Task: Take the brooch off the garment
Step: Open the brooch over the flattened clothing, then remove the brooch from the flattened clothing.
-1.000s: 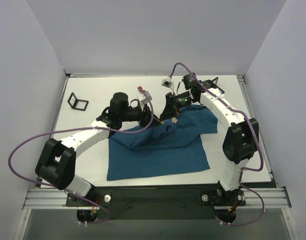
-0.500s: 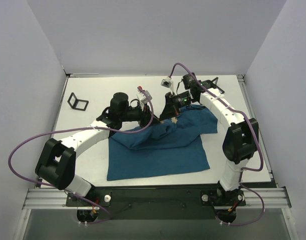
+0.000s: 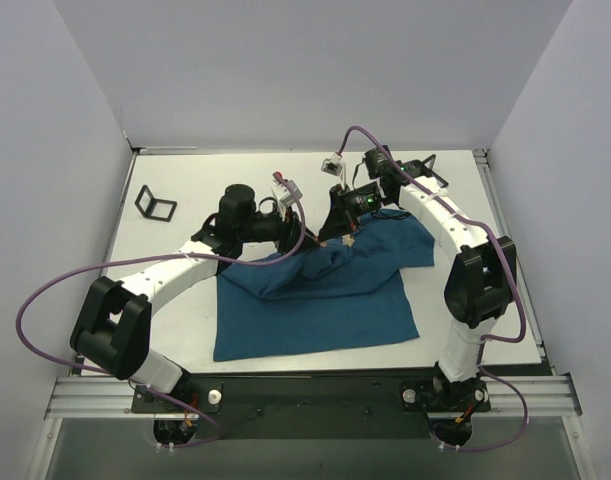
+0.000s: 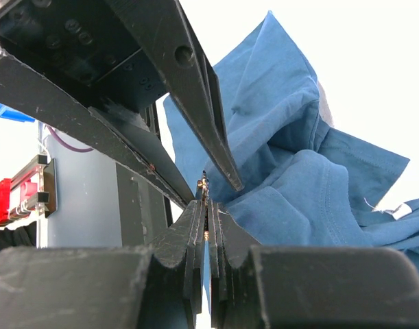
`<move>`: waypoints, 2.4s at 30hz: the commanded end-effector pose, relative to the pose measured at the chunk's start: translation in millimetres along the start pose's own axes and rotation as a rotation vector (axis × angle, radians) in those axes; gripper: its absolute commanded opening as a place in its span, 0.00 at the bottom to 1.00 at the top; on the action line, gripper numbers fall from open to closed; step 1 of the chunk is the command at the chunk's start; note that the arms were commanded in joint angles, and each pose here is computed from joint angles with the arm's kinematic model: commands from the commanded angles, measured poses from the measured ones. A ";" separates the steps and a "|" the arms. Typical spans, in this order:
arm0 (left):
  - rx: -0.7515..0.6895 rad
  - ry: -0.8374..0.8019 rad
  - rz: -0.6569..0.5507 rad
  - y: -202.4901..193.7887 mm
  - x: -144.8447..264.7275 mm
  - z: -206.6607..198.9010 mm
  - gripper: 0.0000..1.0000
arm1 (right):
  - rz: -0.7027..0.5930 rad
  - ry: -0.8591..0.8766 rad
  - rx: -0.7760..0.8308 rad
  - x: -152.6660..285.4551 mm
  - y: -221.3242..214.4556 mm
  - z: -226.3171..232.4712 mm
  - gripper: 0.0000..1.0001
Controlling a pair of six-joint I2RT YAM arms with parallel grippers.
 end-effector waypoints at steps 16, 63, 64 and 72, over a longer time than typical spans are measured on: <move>-0.133 0.003 -0.022 28.5 16.3 2.3 0.74 | 0.076 -0.143 0.023 7.6 7.4 0.5 0.00; -0.161 0.096 0.064 4.6 -3.2 21.5 0.00 | 0.155 -0.353 0.054 -20.5 30.8 -40.2 0.00; -0.162 0.095 0.063 5.1 -3.2 21.4 0.00 | 0.149 -0.362 0.046 -20.1 31.7 -42.4 0.00; -0.164 0.116 0.067 5.9 -3.6 23.9 0.00 | 0.089 -0.450 0.008 -14.6 43.3 -55.9 0.00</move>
Point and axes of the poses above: each gripper's point midway between its finger pads, its own x axis back along the fingers, its own z axis along the line the jaws close on, y = z × x, the point moved 9 cm from there along x, back along the fingers, and after that the axes turned 9 degrees about x, right-handed, at the moved point
